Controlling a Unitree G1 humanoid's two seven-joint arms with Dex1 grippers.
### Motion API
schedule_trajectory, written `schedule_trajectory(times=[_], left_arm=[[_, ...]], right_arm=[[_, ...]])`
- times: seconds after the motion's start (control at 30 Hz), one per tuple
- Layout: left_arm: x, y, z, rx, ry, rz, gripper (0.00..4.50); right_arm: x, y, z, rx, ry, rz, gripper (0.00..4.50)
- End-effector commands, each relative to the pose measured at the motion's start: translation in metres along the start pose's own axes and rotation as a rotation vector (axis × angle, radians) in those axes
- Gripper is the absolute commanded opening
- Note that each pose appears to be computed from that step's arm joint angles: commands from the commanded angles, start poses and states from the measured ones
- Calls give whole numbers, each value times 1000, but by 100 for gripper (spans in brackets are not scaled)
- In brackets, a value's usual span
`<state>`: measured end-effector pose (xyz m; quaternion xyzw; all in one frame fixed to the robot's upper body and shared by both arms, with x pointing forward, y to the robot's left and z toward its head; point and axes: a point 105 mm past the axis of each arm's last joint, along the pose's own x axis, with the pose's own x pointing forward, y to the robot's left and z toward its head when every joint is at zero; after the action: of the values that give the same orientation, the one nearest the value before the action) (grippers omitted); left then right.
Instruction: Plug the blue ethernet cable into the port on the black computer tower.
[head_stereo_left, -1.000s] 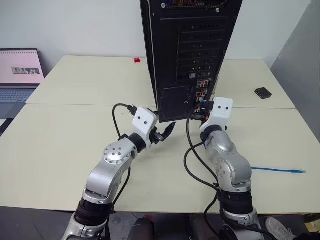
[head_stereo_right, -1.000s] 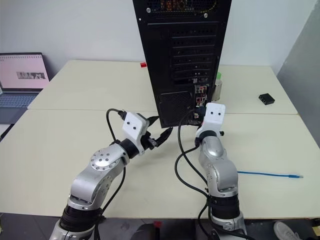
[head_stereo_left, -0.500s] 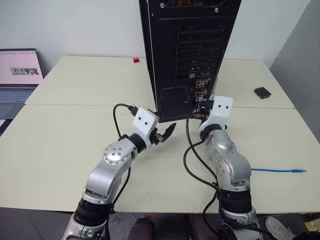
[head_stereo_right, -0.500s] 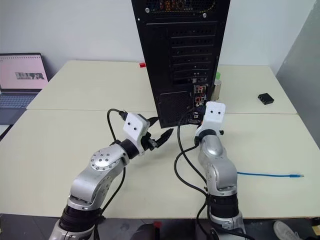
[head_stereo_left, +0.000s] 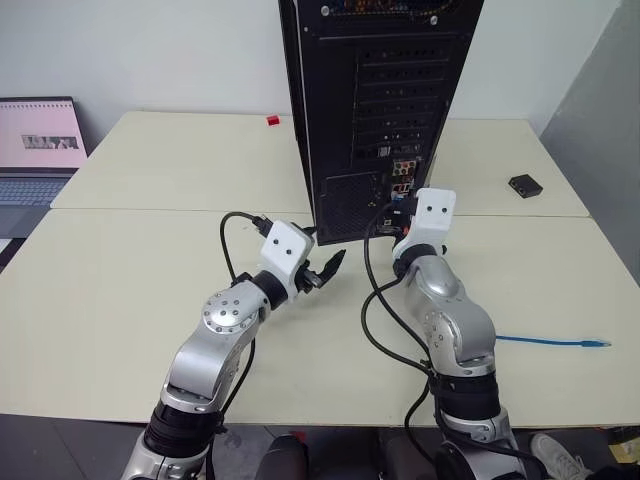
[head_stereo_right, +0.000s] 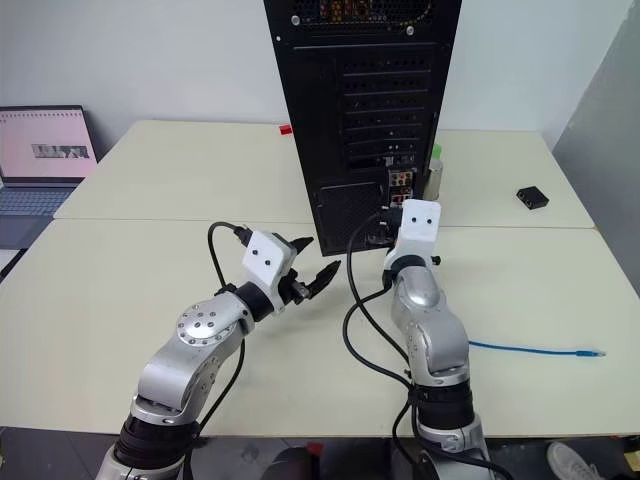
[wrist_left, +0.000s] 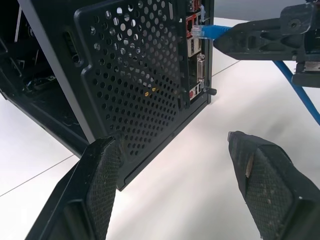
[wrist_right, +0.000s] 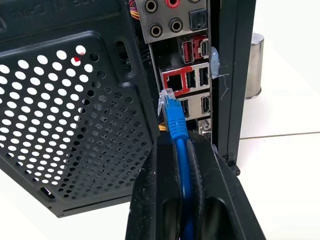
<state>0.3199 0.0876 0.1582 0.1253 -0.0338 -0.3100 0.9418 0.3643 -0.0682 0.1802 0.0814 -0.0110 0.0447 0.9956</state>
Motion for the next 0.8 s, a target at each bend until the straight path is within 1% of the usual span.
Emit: schedule_trajectory(times=[0.03,0.8], left_arm=[[-1,2,11,25,-45,6,352],[0,0,11,26,-45,-4,352]], right_arm=[[1,8,23,11,-89,21,0],[1,2,19,2,-74,-14,0]])
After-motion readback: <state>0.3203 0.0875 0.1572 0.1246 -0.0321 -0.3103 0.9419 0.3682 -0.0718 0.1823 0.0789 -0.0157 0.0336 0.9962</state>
